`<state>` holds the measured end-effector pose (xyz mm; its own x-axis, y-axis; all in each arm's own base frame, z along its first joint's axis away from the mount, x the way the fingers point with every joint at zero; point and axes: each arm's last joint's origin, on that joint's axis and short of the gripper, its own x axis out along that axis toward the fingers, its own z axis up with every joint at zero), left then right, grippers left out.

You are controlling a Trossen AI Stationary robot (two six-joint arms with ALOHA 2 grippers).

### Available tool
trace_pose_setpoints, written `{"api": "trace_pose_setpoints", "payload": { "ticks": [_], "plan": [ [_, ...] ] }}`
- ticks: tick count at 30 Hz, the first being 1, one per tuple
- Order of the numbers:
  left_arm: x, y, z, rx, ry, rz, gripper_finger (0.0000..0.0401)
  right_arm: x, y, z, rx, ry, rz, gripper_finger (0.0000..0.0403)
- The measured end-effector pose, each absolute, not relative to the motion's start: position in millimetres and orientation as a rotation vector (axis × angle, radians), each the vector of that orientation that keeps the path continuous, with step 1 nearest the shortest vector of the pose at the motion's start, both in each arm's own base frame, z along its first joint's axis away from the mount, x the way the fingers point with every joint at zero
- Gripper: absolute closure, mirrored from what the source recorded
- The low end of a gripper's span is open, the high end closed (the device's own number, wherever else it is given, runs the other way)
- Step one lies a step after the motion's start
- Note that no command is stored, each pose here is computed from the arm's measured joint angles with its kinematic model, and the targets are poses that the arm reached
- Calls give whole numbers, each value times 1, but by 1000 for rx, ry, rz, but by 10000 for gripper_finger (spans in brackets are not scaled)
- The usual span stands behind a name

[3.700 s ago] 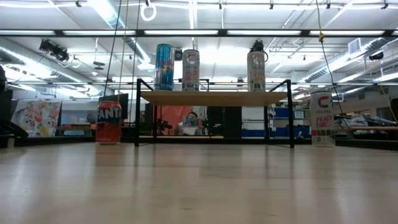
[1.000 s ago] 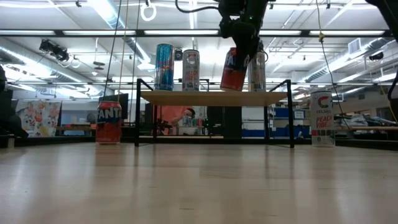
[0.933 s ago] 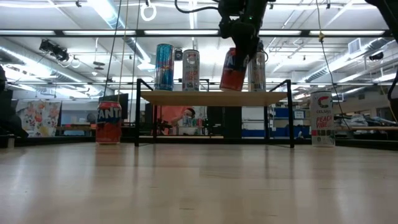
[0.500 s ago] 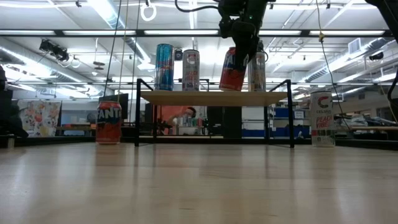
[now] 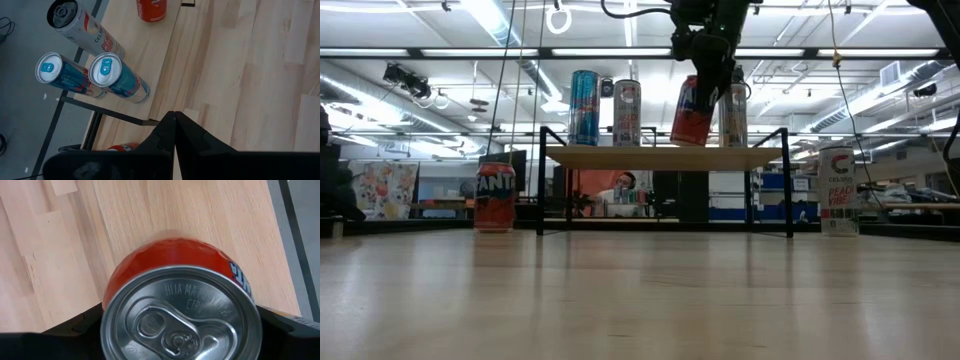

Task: Place canned beverage on shelf
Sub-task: Put the bottom orange soda can on the shelf

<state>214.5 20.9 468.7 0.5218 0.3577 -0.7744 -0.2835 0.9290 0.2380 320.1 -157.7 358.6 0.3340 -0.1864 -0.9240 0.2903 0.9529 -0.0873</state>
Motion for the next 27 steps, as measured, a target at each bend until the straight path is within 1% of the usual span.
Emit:
{"api": "trace_pose_setpoints", "payload": {
  "ticks": [5,10,23,27],
  "plan": [
    [215,21,469,86,947,385,392,318,-155,358,132,1207,-270,73],
    [215,21,469,85,947,385,392,318,-156,358,113,1212,-299,73],
    [215,21,469,85,947,385,392,319,-156,358,85,1213,-270,72],
    [215,21,469,85,947,385,392,318,-156,358,82,1215,-278,66]
  ]
}}
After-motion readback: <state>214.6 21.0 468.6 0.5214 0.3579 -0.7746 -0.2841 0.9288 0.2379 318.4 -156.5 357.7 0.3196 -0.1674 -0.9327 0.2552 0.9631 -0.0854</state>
